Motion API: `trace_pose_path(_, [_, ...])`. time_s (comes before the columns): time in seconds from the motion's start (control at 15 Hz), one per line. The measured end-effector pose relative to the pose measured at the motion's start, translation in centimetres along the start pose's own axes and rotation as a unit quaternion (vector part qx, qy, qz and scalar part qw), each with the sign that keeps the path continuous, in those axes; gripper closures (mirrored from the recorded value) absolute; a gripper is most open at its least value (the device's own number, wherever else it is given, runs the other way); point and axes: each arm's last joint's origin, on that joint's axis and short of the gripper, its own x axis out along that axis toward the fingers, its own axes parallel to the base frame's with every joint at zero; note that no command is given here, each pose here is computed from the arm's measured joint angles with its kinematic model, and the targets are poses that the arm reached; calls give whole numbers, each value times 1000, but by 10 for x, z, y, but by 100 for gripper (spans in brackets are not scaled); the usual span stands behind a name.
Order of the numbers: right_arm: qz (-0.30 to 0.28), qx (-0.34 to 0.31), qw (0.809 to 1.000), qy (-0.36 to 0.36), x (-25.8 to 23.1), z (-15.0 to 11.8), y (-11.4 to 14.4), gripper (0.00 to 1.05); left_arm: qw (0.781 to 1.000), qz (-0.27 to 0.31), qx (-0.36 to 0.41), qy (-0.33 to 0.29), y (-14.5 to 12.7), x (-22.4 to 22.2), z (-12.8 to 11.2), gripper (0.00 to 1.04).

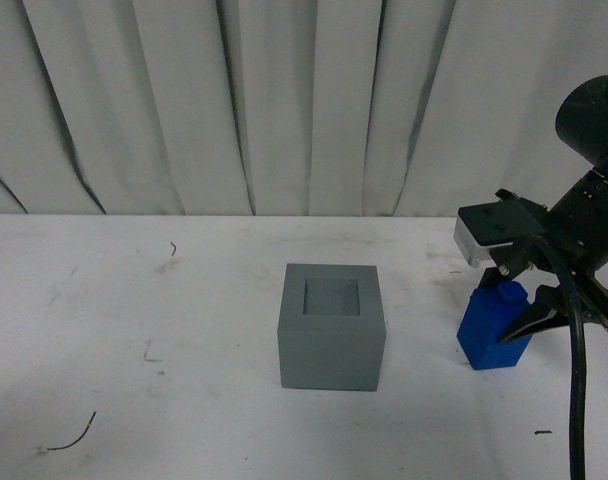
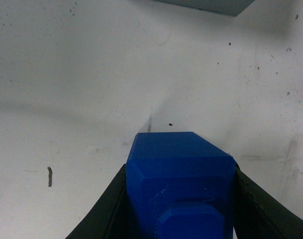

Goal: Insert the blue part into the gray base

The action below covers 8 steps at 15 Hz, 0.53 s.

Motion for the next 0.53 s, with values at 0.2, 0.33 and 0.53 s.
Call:
trace_pose_path(0.2, [1,40,998,-43,-32,29,1,58,1000,0,0,0,0,0,0,7])
trace_pose_path(0.33, [-9,45,997,-68,-43,74,-4,58,1000,0,0,0,0,0,0,7])
trace_pose_path(0.53, [-17,34,997,-74,-48,123,-17,58,1000,0,0,0,0,0,0,7])
